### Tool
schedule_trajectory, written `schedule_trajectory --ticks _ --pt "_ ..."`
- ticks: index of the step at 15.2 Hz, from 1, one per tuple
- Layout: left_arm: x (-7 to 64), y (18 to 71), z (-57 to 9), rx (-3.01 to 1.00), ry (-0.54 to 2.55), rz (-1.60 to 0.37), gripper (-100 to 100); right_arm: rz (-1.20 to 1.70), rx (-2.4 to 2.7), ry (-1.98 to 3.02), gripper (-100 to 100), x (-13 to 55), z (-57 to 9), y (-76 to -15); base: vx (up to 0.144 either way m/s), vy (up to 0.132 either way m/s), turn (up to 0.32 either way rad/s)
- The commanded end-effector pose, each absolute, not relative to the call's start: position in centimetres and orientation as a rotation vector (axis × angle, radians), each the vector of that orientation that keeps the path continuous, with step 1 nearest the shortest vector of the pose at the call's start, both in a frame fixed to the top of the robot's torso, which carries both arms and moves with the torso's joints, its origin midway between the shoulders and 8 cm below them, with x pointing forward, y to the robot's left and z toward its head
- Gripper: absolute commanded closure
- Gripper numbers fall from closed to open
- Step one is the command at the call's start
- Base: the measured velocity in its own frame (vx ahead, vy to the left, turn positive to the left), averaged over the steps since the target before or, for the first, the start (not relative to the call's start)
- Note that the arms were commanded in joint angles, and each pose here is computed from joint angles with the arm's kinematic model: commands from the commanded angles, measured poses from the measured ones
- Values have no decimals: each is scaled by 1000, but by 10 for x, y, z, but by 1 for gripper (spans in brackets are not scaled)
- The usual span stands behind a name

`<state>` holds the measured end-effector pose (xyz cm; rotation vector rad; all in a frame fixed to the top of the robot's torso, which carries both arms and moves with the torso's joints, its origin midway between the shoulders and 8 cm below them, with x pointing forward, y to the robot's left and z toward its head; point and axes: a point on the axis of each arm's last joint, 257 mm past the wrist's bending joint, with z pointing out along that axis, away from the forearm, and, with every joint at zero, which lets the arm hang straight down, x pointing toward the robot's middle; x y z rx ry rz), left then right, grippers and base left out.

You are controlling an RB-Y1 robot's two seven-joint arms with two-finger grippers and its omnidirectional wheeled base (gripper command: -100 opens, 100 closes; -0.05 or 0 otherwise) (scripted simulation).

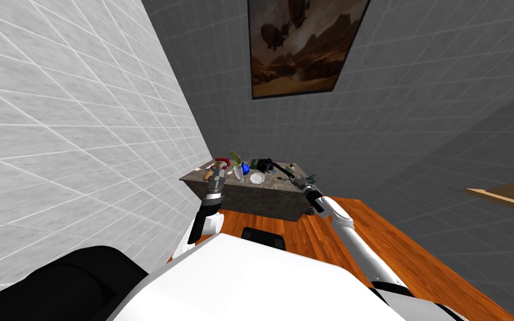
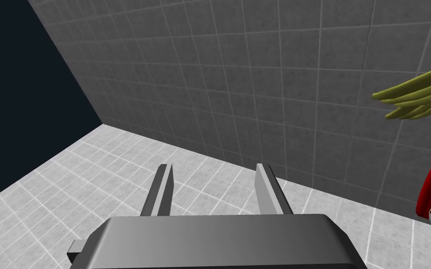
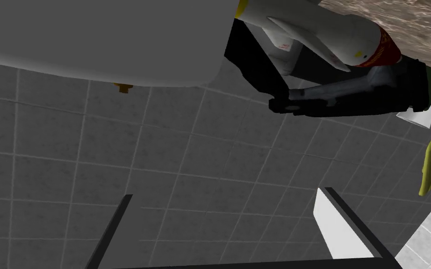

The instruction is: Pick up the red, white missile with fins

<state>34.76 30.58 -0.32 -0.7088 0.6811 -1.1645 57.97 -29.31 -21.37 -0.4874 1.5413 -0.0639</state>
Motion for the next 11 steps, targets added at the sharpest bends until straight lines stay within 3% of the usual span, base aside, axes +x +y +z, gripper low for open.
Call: schedule_trajectory --ticks 1,11 --pt "348 306 -3 -709 681 -1164 0 -102 -515 1558 -100 583 -222 -299 -25 71 0" --pt "348 306 -3 -709 681 -1164 0 -439 -779 1610 -100 617 -246 -354 -22 80 13"
